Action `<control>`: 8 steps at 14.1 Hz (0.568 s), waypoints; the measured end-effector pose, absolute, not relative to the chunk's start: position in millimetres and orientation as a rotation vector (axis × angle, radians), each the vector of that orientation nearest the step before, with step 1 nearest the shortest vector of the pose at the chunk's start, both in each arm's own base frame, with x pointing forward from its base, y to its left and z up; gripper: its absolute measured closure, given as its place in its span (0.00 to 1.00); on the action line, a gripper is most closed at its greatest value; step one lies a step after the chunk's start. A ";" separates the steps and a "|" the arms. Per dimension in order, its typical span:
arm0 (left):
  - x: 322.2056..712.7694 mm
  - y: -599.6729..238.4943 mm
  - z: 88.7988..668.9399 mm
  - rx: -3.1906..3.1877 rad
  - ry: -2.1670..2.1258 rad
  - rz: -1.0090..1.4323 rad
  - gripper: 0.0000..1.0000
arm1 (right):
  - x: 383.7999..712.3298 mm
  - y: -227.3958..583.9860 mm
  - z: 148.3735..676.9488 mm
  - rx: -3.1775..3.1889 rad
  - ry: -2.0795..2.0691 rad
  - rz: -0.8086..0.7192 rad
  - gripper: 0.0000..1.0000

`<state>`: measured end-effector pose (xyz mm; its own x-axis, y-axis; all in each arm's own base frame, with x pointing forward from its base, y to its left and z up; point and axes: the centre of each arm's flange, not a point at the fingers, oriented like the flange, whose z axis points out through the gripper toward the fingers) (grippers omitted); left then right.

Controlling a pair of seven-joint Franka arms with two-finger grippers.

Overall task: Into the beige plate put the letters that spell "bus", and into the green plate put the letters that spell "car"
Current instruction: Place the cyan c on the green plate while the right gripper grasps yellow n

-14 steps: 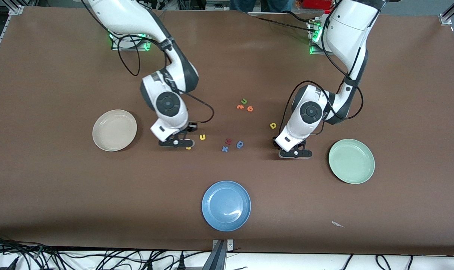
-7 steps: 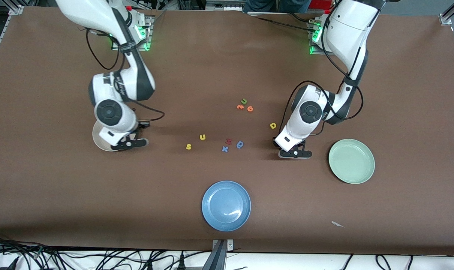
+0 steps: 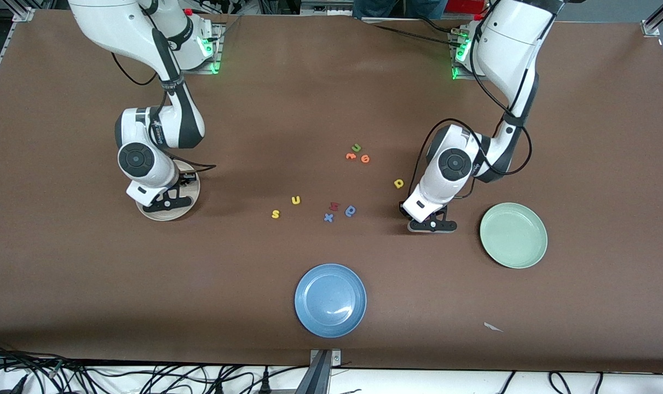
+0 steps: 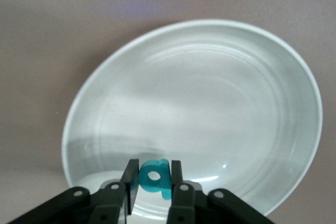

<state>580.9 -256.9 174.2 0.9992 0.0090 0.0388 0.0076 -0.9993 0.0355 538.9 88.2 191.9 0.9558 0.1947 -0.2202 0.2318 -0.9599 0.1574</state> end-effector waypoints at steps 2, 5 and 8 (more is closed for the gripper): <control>591.4 -246.1 182.9 3.135 -0.023 -0.013 0.73 | 540.6 88.8 194.8 2.929 0.323 -0.290 0.48; 626.5 -203.6 221.7 3.153 -0.137 -0.129 0.73 | 552.0 97.1 211.9 2.942 0.327 -0.272 0.16; 646.3 -127.9 244.8 3.138 -0.302 -0.193 0.73 | 573.2 136.7 251.4 3.011 0.250 -0.281 0.01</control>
